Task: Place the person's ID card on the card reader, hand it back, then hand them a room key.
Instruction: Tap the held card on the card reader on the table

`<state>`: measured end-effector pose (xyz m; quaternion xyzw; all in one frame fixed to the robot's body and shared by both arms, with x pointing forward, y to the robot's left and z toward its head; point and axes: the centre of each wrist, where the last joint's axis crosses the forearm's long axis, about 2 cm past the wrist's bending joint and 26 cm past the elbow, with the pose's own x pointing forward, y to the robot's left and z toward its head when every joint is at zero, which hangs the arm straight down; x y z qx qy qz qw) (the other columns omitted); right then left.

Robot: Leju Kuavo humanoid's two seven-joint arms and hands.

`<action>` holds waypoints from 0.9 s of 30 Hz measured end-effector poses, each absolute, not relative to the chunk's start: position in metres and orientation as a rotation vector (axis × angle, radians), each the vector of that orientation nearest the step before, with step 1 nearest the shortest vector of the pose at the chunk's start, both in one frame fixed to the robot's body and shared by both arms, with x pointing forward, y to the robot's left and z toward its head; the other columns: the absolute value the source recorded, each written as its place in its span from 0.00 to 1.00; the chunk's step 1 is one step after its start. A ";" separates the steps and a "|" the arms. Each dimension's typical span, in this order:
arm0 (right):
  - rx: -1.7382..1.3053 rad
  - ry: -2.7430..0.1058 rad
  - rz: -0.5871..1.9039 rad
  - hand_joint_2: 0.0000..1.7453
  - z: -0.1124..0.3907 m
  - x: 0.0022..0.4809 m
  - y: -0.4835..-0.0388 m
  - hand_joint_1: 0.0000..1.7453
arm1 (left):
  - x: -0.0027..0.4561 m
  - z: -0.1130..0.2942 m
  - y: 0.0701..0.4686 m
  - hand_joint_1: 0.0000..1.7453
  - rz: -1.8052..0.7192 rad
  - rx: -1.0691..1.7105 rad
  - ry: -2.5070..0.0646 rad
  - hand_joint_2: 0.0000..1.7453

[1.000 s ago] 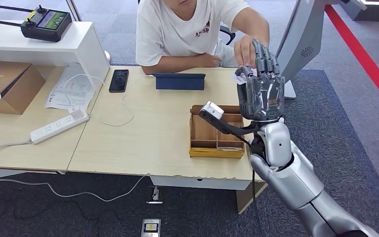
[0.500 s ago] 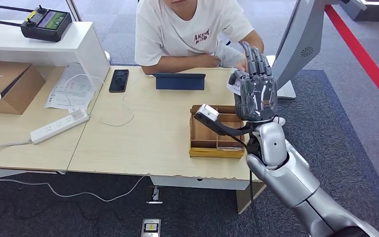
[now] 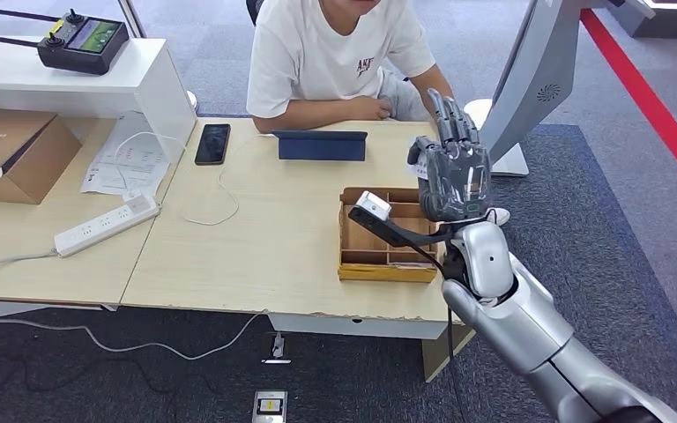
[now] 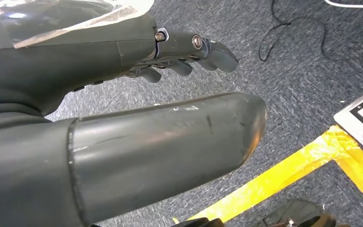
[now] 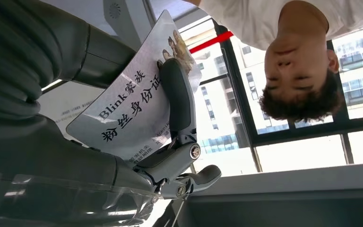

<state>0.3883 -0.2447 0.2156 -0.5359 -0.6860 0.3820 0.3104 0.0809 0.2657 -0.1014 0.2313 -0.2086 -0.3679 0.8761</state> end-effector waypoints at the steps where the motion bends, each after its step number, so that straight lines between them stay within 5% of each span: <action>1: -1.413 -1.806 1.011 1.00 0.215 0.388 -0.246 1.00 | 0.080 -0.102 0.266 0.00 -0.766 0.483 -0.434 0.00; 27: -1.343 -1.396 1.054 1.00 0.127 0.340 -0.315 1.00 | 0.073 -0.103 0.270 0.00 -0.705 0.495 -0.416 0.00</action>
